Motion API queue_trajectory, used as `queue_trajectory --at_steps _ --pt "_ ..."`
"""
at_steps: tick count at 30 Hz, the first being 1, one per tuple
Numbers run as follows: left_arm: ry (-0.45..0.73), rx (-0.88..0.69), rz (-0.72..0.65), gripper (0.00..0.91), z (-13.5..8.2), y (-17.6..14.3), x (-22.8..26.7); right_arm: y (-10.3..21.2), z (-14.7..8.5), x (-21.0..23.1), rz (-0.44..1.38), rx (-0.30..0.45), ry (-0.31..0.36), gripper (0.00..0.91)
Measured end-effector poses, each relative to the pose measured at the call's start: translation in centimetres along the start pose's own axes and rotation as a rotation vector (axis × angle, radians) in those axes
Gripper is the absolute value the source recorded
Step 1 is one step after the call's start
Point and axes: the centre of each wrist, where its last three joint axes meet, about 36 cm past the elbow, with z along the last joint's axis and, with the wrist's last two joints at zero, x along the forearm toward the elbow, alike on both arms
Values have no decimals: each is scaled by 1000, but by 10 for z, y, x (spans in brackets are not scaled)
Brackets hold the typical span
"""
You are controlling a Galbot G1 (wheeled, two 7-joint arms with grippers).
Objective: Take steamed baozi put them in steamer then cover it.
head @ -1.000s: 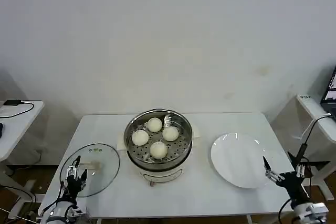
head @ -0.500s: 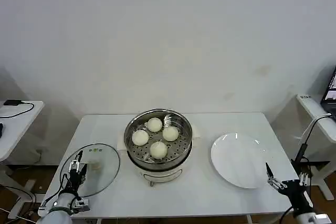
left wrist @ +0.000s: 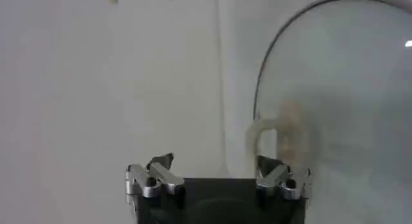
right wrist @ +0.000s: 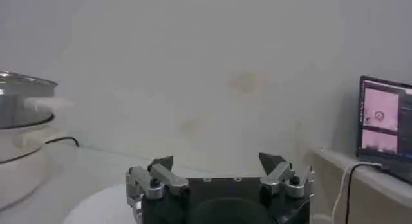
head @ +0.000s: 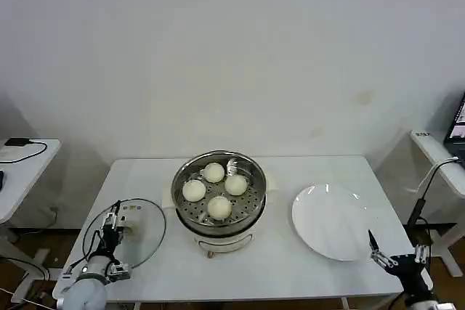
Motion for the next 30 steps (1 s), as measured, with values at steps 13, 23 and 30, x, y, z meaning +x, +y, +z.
queue_trajectory --at_steps 13,23,30 --pt "20 37 -12 0 -1 -7 2 1 -4 -1 -6 4 -12 907" --pt "46 56 -100 0 -4 1 14 6 -6 -7 -26 5 -25 907" --pt "76 70 -187 0 -4 32 23 12 -6 -12 -48 11 -32 907"
